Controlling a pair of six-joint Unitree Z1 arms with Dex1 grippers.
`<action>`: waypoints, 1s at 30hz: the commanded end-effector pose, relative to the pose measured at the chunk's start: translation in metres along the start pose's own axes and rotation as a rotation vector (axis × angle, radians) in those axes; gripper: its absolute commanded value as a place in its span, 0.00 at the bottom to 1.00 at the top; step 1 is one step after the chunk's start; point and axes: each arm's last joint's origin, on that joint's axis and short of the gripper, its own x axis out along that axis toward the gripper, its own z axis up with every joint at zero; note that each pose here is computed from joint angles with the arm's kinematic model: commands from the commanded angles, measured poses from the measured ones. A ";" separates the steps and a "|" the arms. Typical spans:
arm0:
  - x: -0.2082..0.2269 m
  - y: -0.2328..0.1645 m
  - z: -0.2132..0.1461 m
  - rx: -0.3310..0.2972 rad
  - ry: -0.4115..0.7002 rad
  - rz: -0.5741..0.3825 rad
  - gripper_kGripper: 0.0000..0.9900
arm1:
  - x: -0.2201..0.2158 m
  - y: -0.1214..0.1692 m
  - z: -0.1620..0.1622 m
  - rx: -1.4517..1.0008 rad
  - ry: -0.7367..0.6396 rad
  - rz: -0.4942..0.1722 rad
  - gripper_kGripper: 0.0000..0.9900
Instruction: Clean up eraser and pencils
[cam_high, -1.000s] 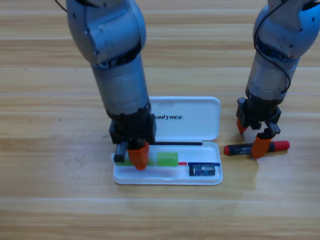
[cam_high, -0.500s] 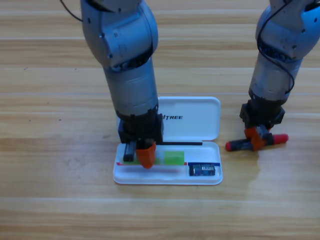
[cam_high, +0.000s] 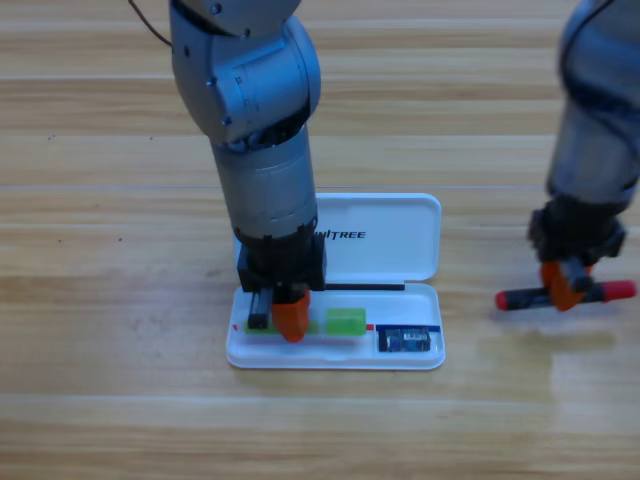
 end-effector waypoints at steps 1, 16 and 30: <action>0.028 -0.001 0.008 0.005 0.050 -0.030 0.00 | -0.046 0.029 -0.026 0.053 -0.069 -0.041 0.00; 0.031 0.000 0.009 0.002 0.053 -0.028 0.00 | -0.059 0.050 -0.034 0.047 -0.099 -0.035 0.00; 0.030 -0.001 0.008 -0.015 0.062 -0.030 0.87 | -0.061 0.057 -0.030 0.046 -0.109 -0.029 0.00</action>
